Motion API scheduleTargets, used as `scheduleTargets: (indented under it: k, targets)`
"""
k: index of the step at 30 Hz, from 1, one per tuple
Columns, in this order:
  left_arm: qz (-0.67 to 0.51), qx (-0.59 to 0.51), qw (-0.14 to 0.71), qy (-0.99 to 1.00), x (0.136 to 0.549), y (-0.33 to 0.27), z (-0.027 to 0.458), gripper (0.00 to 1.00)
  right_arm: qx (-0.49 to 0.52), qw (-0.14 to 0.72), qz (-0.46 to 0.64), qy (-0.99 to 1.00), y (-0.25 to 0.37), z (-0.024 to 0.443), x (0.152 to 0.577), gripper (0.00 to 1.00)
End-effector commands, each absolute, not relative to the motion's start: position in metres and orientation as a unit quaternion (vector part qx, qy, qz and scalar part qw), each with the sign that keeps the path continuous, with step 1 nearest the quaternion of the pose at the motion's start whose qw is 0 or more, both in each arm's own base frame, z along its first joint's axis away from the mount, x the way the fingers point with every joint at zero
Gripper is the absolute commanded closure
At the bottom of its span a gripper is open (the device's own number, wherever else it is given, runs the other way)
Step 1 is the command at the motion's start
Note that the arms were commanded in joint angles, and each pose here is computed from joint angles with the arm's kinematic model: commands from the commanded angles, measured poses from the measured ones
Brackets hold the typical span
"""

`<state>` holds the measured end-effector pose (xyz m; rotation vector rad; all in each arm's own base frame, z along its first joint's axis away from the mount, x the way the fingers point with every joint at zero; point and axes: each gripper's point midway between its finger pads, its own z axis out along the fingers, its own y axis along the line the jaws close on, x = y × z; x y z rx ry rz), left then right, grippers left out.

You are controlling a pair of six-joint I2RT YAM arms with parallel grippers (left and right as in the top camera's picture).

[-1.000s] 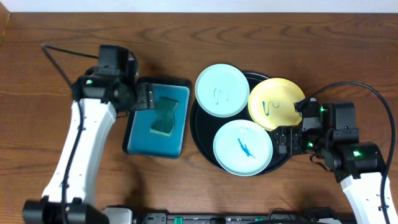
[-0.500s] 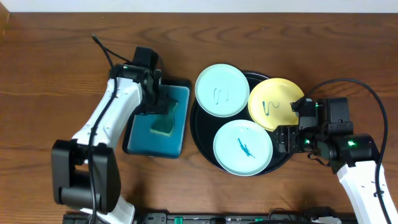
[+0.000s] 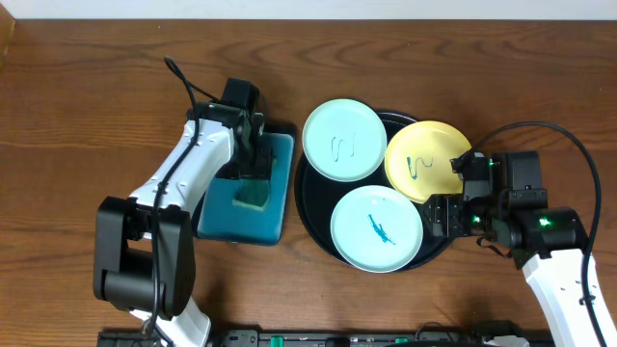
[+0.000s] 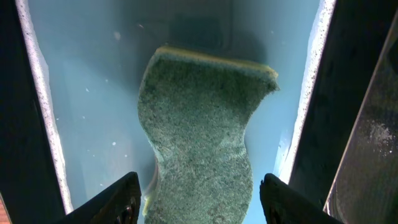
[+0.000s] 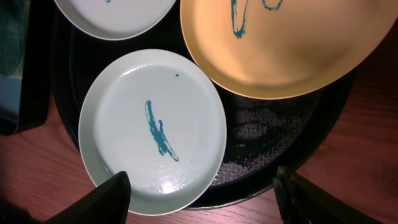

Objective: Clean dirty plates on tray and stack at the side
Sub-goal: 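Lower the left gripper into the basin and grasp the green sponge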

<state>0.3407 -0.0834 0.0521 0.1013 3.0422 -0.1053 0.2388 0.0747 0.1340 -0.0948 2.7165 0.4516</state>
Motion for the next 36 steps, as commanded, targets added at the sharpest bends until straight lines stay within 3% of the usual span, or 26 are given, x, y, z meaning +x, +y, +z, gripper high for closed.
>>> scheduleTargets:
  k: [1,8,12,16,18,19,23,32,36]
  targets:
    - [-0.034,0.033,0.038,0.998,0.337,-0.083,0.044,0.38,-0.035,0.2,0.161,0.966,0.076,0.141,0.242,0.28]
    - [-0.03,0.033,0.015,0.999,0.335,-0.082,0.027,0.39,-0.035,0.2,0.161,0.966,0.076,0.141,0.242,0.28]
    - [-0.026,0.032,-0.003,0.999,0.333,-0.082,0.011,0.47,-0.035,0.2,0.161,0.966,0.076,0.141,0.242,0.28]
    - [-0.022,0.031,-0.028,0.999,0.328,-0.081,-0.005,0.72,-0.035,0.2,0.161,0.966,0.076,0.141,0.242,0.29]
    - [-0.021,0.029,-0.038,0.999,0.325,-0.081,-0.01,0.9,-0.035,0.2,0.161,0.966,0.076,0.141,0.242,0.29]
    - [-0.022,0.029,-0.04,0.999,0.324,-0.081,-0.01,0.92,-0.035,0.2,0.161,0.966,0.076,0.141,0.242,0.29]
    - [-0.023,0.027,-0.033,0.999,0.323,-0.079,0.002,0.92,-0.035,0.2,0.161,0.966,0.076,0.141,0.242,0.3]
    - [-0.05,-0.008,0.072,0.996,0.333,-0.058,0.086,0.93,-0.038,0.171,0.161,0.971,0.078,0.134,0.23,0.32]
    - [-0.083,-0.006,0.068,0.994,0.331,-0.068,0.089,0.93,-0.049,0.15,0.158,0.975,0.085,0.125,0.228,0.34]
